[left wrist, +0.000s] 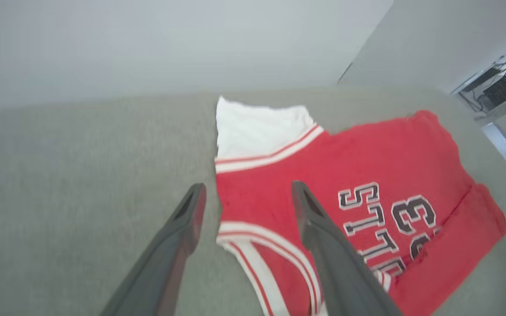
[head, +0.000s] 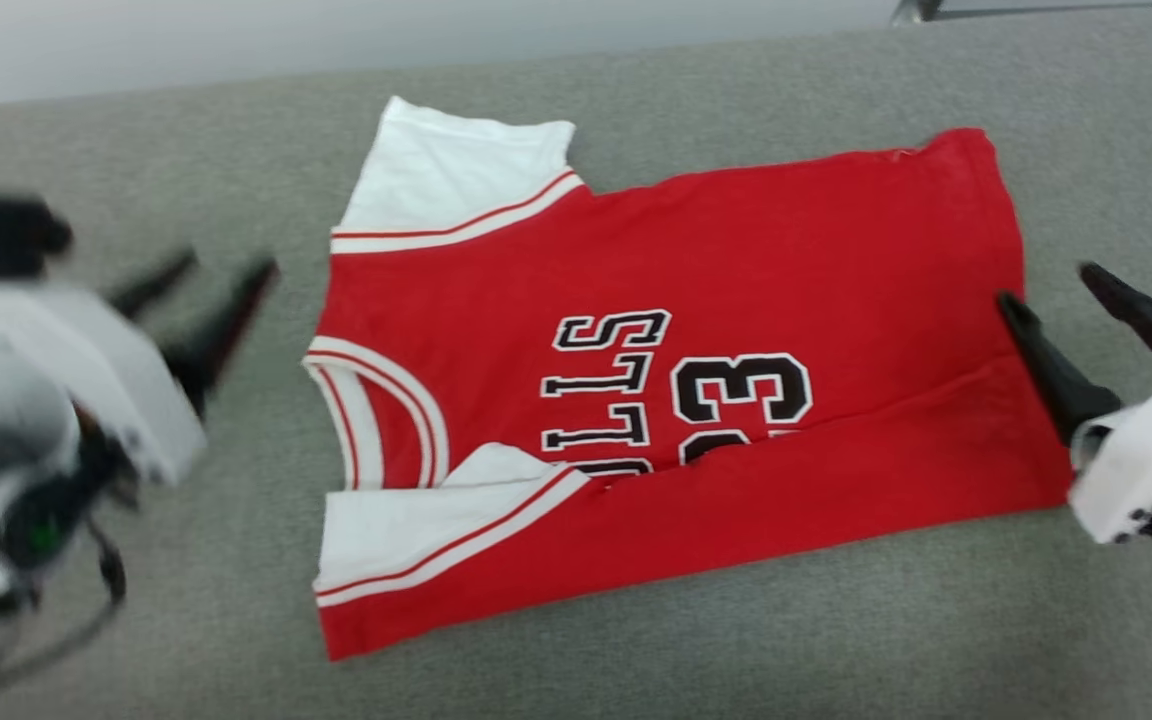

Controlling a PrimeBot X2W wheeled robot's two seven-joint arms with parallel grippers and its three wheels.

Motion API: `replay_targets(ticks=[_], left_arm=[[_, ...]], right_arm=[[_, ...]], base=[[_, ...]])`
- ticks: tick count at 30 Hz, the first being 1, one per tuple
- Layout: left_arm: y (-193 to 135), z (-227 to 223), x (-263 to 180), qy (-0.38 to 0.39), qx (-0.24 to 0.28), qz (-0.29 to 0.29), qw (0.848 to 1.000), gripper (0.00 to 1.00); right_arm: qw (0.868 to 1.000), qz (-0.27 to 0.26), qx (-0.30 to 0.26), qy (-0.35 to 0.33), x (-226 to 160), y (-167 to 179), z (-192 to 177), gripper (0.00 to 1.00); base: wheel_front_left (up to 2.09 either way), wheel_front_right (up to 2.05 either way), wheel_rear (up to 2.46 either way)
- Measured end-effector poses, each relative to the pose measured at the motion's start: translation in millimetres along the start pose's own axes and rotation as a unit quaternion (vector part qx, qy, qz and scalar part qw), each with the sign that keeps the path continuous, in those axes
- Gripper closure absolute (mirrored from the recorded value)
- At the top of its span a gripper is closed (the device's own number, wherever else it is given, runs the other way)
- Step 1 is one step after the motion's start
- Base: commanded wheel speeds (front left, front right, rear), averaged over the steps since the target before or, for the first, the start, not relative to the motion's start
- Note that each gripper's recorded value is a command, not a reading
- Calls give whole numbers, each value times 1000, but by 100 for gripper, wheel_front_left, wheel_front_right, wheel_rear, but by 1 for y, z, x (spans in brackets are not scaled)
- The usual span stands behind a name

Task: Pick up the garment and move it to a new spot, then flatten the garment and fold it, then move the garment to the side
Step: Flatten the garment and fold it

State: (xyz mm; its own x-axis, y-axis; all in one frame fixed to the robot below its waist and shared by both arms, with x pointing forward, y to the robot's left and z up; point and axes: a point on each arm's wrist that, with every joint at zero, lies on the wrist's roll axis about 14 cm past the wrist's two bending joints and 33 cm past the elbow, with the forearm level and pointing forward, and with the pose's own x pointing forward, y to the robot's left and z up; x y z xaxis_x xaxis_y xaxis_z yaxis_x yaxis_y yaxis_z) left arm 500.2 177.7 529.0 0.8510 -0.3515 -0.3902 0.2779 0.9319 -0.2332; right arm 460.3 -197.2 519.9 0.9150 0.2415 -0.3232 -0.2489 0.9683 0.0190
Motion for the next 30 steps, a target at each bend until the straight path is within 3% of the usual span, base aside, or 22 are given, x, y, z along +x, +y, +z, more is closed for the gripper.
replay_targets(ticks=[6, 12, 19, 25, 30], left_arm=[[6, 35, 46, -33, 38, 7, 999, 0], [7, 47, 105, 3, 66, -1, 998, 0], [20, 19, 165, 102, 60, 11, 993, 0], [27, -38, 192, 229, 43, 15, 972, 0], [28, -51, 207, 260, 35, 14, 965, 0]], right_arm=[[999, 5, 15, -42, 0, 16, 8, 0], [998, -1, 22, -50, 0, 17, 6, 0], [999, -14, 24, -43, 8, 11, -5, 0], [999, -30, 24, -15, 8, 1, -25, 0], [999, -43, 22, -1, 6, -9, -34, 0]], base=[[0, 0, 0], [0, 0, 0], [0, 0, 0], [0, 0, 0], [0, 0, 0]])
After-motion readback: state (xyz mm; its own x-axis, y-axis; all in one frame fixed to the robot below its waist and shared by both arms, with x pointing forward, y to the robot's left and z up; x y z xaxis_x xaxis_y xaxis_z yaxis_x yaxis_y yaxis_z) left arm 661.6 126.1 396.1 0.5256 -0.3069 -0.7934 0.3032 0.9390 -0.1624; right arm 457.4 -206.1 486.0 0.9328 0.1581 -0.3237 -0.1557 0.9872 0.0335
